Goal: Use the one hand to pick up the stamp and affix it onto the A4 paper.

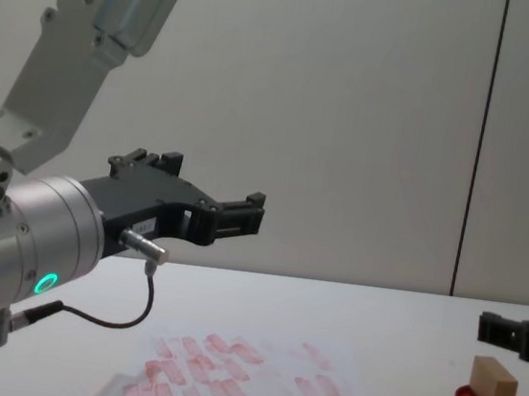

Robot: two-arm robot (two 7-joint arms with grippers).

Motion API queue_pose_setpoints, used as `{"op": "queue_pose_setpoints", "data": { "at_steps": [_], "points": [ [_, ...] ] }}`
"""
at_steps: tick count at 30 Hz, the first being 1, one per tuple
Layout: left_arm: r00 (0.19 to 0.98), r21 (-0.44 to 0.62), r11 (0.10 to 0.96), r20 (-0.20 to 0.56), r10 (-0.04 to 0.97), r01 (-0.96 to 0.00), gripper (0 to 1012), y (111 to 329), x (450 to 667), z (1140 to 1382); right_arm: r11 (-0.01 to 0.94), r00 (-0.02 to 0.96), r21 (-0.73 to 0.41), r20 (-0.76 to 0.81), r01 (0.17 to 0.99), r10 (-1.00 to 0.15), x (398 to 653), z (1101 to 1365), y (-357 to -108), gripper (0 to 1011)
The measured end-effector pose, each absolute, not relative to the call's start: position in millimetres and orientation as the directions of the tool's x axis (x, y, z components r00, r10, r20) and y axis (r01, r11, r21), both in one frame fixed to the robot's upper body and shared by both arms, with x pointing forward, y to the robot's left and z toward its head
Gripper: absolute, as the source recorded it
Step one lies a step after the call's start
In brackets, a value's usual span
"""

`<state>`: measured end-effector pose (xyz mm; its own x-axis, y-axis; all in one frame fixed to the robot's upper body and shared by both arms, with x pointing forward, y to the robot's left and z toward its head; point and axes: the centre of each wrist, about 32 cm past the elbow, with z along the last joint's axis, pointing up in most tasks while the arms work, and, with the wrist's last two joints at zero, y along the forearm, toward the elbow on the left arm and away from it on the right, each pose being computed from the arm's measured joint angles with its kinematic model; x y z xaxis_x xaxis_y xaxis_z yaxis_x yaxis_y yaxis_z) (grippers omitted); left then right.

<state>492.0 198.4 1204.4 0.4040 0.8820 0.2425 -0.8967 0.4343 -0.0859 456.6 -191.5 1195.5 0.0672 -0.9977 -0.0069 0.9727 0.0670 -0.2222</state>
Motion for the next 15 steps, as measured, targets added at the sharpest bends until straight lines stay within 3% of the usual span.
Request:
{"op": "queue_pose_setpoints", "data": {
  "at_steps": [15],
  "points": [
    [0.404, -0.086, 0.434, 0.242, 0.882, -0.897, 993, 198, 492, 1204, 0.089, 0.089, -0.305, -0.014, 0.948, -0.996, 486, 1189, -194, 1001]
  ]
}}
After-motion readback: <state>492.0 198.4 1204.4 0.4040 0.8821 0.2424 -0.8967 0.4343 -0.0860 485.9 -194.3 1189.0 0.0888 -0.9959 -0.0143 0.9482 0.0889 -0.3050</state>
